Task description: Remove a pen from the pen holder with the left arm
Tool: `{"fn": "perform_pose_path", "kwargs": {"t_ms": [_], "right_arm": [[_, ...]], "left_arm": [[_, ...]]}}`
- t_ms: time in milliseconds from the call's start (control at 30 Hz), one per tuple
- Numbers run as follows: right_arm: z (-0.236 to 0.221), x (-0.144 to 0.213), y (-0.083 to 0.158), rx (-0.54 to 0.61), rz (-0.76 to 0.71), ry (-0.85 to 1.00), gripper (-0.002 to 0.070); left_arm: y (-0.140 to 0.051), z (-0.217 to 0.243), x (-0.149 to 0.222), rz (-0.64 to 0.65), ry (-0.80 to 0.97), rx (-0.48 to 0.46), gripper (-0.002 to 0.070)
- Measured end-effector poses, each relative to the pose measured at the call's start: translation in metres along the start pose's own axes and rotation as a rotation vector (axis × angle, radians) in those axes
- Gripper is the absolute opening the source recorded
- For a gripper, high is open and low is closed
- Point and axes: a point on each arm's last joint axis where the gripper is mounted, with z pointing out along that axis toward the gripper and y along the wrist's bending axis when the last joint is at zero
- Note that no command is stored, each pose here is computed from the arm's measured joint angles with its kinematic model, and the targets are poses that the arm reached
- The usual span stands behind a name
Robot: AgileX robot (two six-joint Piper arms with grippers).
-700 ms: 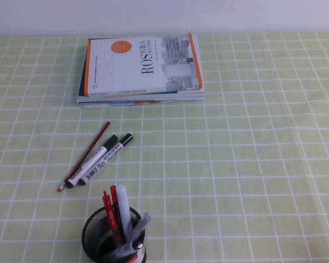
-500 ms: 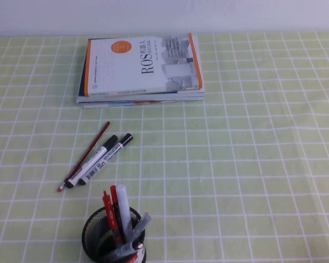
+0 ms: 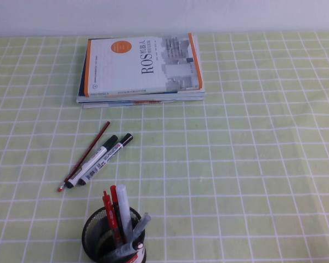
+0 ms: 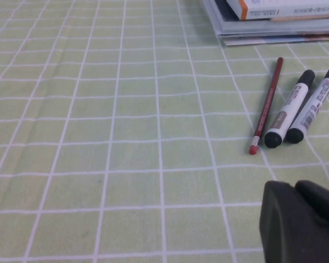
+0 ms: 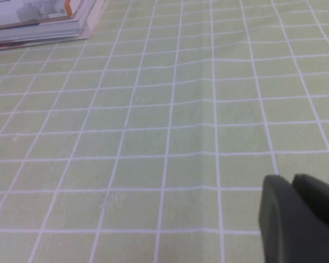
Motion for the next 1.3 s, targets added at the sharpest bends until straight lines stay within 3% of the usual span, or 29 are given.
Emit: {"fn": "perform_pose_path", "kwargs": {"t_ms": [567,967,1133,1300], "right_arm": [[0.0,0.0,0.0,0.0,0.0,0.0,-0.0013],[0.0,0.0,0.0,0.0,0.0,0.0,-0.0012],[0.0,0.0,0.0,0.0,0.0,0.0,-0.0013],[0.0,0.0,0.0,0.0,0.0,0.0,-0.0013]], "left_arm": [[-0.001,-0.002,-0.021,-0.548,-0.222,0.073,-0.0003],[-0.001,-0.005,-0.026,-0.587,-0.214,0.084,-0.0003],[-0.002,-0.024,-0.056,-0.564,-0.212,0.109,-0.0003],[-0.005,-0.03,-0.078,-0.498,-0.096,0.12,-0.0003]]}}
